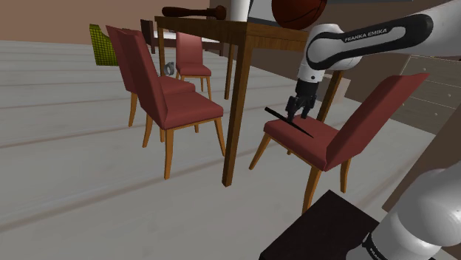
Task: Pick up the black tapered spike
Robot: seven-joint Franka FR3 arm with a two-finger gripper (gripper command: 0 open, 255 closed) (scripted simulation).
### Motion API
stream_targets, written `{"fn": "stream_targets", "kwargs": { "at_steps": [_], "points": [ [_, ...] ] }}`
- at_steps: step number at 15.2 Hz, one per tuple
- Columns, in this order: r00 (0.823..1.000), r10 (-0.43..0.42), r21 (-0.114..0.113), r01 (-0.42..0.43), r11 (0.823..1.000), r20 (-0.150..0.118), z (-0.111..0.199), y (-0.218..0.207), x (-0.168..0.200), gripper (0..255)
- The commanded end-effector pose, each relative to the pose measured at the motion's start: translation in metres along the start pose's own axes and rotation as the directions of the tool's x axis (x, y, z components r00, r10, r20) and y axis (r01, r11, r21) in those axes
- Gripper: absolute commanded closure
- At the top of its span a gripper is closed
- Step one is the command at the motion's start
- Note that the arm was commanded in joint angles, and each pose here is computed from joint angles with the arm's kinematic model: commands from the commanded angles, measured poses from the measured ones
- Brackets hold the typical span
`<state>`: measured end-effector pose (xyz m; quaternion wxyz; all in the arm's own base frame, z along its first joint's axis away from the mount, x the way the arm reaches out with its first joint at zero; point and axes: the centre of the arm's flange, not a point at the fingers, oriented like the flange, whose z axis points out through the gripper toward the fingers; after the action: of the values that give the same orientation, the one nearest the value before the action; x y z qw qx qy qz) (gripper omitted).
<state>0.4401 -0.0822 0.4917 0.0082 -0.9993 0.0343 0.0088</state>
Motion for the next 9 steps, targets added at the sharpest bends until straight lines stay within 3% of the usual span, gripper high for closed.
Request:
{"fn": "stream_targets", "kwargs": {
  "at_steps": [1, 7, 9],
  "points": [
    [1.000, 0.013, -0.001, -0.013, 1.000, -0.026, 0.004, 0.012, 0.020, 0],
    [0.994, 0.052, 0.000, -0.052, 0.999, -0.100, 0.012, 0.054, 0.075, 0],
    [0.994, 0.052, 0.000, -0.052, 0.999, -0.100, 0.023, 0.054, 0.075, 0]
  ]
}}
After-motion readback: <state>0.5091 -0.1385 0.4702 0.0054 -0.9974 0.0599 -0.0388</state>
